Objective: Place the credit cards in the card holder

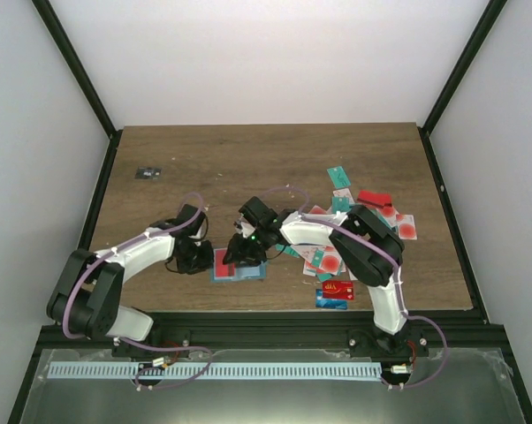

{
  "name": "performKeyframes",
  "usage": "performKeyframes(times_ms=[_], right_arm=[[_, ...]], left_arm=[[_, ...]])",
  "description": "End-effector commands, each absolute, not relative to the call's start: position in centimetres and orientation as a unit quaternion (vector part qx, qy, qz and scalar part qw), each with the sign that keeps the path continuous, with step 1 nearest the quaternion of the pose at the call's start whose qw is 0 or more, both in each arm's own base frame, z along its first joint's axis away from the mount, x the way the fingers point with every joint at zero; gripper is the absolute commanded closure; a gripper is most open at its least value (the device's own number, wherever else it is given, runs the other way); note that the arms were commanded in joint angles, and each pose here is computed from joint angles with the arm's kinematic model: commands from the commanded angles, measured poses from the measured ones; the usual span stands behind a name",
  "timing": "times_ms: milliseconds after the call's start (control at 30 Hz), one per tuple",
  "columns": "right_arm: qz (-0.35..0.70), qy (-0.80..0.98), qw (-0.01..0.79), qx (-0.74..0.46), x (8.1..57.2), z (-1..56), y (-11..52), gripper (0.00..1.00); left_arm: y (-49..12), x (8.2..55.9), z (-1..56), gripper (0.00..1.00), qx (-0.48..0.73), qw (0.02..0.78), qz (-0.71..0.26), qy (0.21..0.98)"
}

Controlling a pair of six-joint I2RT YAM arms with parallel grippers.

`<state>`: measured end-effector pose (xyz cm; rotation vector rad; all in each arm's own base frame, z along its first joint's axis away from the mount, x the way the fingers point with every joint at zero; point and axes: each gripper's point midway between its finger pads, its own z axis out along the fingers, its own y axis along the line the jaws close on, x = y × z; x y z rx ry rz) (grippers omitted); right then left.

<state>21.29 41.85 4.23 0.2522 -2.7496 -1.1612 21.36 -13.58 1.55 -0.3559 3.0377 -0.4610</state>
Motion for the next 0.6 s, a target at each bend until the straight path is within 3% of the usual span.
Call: performKeyframes(times_ms=[0, 167, 367, 567], right_arm=[[-0.394, -0.911, 0.040, 0.116, 21.6, 8.3, 42.4, 0.54], [-0.377, -0.917, 0.017, 0.126, 21.6, 10.8, 41.2, 0.44], [-0.301, -0.948, -0.036, 0.095, 21.7, 12.8, 35.8, 0.27], [-0.181, -0.982, -0.055, -0.028, 20.5, 11.2, 25.1, 0.08]], left_arm=[[-13.0, 21.8, 3.0, 0.72, -0.111, 0.044, -0.132, 0.984], [-12.9, 22.5, 4.8, 0.59, -0.110, 0.063, -0.129, 0.984], [-13.0, 24.0, 8.9, 0.55, -0.084, 0.118, -0.100, 0.984], [-17.8, 24.8, 12.1, 0.55, -0.026, 0.158, -0.138, 0.977]])
